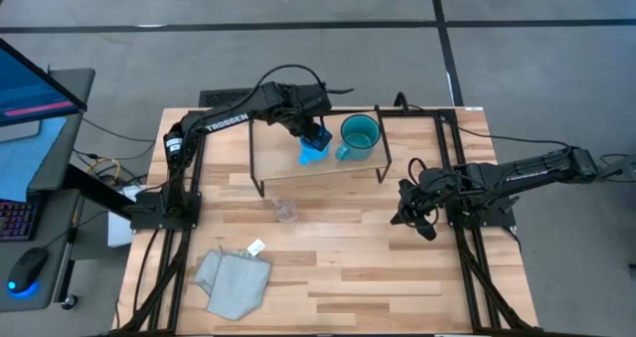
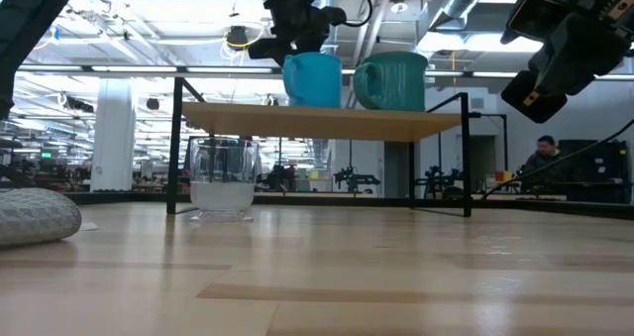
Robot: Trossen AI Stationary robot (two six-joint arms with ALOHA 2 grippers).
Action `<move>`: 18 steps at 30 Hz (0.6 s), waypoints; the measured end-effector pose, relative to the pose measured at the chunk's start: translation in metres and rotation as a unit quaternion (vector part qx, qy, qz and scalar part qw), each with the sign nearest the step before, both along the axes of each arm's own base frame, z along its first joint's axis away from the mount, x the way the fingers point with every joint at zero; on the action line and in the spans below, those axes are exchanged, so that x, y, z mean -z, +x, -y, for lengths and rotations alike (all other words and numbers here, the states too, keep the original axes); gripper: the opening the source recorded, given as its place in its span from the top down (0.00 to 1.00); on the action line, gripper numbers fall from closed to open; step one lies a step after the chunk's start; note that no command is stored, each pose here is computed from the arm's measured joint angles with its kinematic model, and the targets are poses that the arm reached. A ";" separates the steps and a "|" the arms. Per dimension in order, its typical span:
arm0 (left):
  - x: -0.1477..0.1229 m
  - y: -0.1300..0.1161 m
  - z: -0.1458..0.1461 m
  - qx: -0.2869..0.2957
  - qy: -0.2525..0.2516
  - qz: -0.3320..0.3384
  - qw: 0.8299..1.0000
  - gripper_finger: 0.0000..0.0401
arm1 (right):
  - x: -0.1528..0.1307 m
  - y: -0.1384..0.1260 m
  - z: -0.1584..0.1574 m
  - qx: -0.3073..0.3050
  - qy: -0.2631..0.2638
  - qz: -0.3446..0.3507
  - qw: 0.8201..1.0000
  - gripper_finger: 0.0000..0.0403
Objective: Stack small to large cups/mugs on shelf
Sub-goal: Put the blue mug on the shelf, then put the transparent mug on the shelf
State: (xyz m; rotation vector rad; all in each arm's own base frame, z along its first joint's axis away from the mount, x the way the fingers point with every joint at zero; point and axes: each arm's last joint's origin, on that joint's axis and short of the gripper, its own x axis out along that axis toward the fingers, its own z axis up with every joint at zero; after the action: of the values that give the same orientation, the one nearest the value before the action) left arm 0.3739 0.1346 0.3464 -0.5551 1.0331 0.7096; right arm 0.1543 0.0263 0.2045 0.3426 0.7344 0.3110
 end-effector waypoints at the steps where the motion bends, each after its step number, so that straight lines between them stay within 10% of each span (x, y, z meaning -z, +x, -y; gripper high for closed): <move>1: 0.000 0.000 0.000 0.002 -0.004 0.001 1.000 0.66 | 0.000 0.000 0.000 0.000 0.000 0.000 1.000 0.97; 18: -0.023 -0.007 0.001 0.028 0.025 0.005 0.999 0.65 | 0.000 0.000 0.000 0.000 0.000 0.000 1.000 0.97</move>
State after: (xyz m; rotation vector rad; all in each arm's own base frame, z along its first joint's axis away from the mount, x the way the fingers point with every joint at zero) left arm 0.3672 0.1333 0.3697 -0.4839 1.0163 0.6801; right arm 0.1543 0.0262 0.2046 0.3426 0.7339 0.3111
